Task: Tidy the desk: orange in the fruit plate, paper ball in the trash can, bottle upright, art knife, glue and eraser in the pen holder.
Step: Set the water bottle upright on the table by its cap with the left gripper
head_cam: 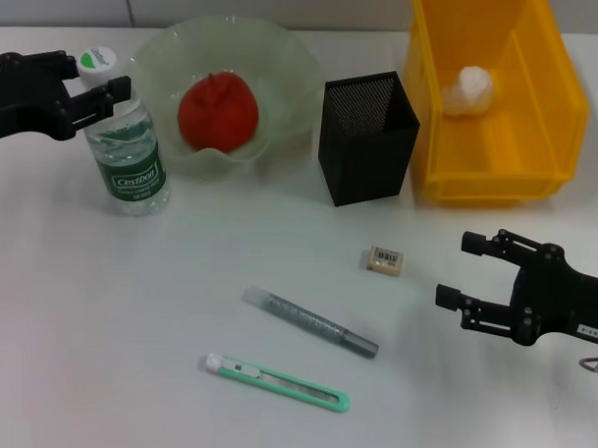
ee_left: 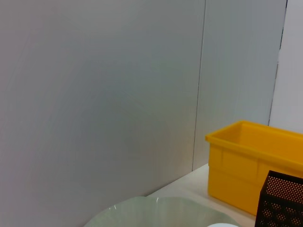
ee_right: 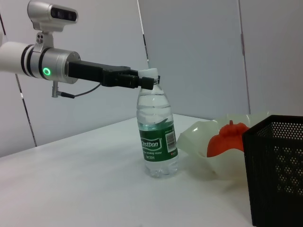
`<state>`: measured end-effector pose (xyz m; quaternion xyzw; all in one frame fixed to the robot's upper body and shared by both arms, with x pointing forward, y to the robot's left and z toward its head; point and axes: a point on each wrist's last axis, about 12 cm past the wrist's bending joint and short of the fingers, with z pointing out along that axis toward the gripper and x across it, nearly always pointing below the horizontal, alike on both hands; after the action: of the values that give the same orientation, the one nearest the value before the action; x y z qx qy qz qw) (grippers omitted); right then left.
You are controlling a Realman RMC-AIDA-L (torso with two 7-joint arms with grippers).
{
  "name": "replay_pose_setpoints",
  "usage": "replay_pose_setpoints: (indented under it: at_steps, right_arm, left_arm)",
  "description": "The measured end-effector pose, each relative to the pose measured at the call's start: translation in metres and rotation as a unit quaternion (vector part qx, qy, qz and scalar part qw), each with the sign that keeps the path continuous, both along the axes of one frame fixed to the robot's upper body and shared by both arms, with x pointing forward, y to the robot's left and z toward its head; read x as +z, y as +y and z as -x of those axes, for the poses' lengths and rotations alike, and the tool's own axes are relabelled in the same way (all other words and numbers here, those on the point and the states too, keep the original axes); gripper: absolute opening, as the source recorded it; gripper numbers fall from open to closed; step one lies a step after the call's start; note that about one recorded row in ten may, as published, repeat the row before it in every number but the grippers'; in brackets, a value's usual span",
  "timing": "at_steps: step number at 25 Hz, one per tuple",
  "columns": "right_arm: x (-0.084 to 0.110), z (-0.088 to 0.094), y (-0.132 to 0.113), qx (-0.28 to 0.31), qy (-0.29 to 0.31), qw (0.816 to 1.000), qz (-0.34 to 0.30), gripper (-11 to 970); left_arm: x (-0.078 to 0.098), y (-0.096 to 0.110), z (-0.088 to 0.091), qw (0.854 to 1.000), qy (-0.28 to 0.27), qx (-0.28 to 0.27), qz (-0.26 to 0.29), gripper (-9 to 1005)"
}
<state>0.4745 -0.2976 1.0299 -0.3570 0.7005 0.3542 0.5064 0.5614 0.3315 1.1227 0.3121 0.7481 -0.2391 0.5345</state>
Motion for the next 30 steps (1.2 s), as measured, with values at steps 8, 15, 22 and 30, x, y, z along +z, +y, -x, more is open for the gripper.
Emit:
replay_pose_setpoints:
  at_steps: [8, 15, 22, 30]
  right_arm:
    - [-0.0001, 0.0001, 0.0000, 0.000, 0.000, 1.000, 0.000, 809]
    - [-0.0005, 0.0004, 0.0009, 0.001, 0.001, 1.000, -0.001, 808]
    - [-0.0005, 0.0005, 0.0010, 0.001, 0.001, 1.000, -0.001, 808]
    - [-0.0003, 0.0004, 0.0008, 0.001, 0.001, 1.000, -0.001, 809]
  left_arm:
    - [0.0005, 0.0001, 0.0004, 1.000, -0.001, -0.001, 0.003, 567]
    - [0.0009, -0.0009, 0.0004, 1.000, -0.002, -0.002, 0.005, 577]
    - [0.0000, -0.0008, 0.0012, 1.000, -0.001, -0.003, 0.004, 587]
    - [-0.0007, -0.0002, 0.0018, 1.000, 0.000, -0.001, 0.005, 599]
